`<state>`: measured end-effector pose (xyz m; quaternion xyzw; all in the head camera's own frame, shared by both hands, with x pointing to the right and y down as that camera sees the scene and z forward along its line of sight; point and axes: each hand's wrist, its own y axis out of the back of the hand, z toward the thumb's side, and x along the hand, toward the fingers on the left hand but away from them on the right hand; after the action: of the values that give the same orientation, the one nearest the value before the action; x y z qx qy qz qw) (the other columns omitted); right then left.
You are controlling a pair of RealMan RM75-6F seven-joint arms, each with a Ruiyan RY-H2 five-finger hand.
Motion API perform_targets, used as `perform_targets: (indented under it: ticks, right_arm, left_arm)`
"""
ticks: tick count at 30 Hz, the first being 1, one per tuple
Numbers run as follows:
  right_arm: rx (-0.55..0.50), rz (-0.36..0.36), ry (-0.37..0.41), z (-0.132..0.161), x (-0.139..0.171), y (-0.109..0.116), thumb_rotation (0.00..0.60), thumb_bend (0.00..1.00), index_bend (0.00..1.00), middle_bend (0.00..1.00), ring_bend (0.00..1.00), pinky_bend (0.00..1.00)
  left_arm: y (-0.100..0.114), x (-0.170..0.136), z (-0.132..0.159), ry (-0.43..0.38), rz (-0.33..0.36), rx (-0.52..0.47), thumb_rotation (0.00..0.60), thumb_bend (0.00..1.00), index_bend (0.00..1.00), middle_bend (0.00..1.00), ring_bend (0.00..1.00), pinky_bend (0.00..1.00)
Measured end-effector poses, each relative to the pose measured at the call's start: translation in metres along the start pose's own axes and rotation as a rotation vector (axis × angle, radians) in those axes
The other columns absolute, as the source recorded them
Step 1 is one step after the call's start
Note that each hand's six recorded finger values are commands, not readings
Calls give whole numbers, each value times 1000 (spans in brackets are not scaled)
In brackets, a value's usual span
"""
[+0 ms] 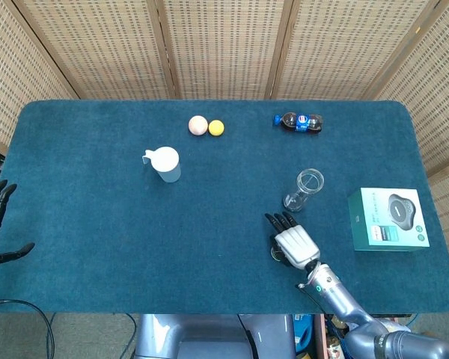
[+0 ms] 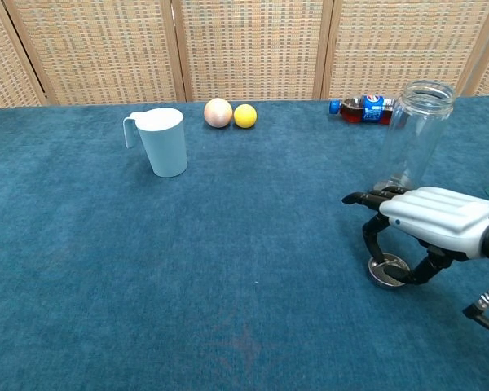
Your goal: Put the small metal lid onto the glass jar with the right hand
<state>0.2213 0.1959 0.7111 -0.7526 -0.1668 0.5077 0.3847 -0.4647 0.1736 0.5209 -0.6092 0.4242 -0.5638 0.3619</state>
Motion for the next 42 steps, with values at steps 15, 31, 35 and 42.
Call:
perform_targets:
  ticks: [15, 31, 35, 42]
  right_arm:
    - [2, -27, 31, 6, 8, 14, 600, 623, 683, 0, 0, 0]
    - [-31, -286, 104, 17, 35, 143, 600, 624, 685, 0, 0, 0]
    - [-13, -366, 63, 2, 34, 188, 600, 623, 688, 0, 0, 0]
    - [-11, -384, -60, -34, 18, 222, 600, 623, 691, 0, 0, 0]
  left_arm:
    - [-1, 0, 1, 0, -4, 3, 600, 33, 0, 0, 0, 0]
    - [0, -1, 2, -2, -3, -6, 600, 33, 0, 0, 0, 0]
    - [-2, -1, 2, -4, -13, -4, 600, 33, 0, 0, 0, 0]
    - [-2, 0, 5, -10, -15, -5, 600, 32, 0, 0, 0, 0]
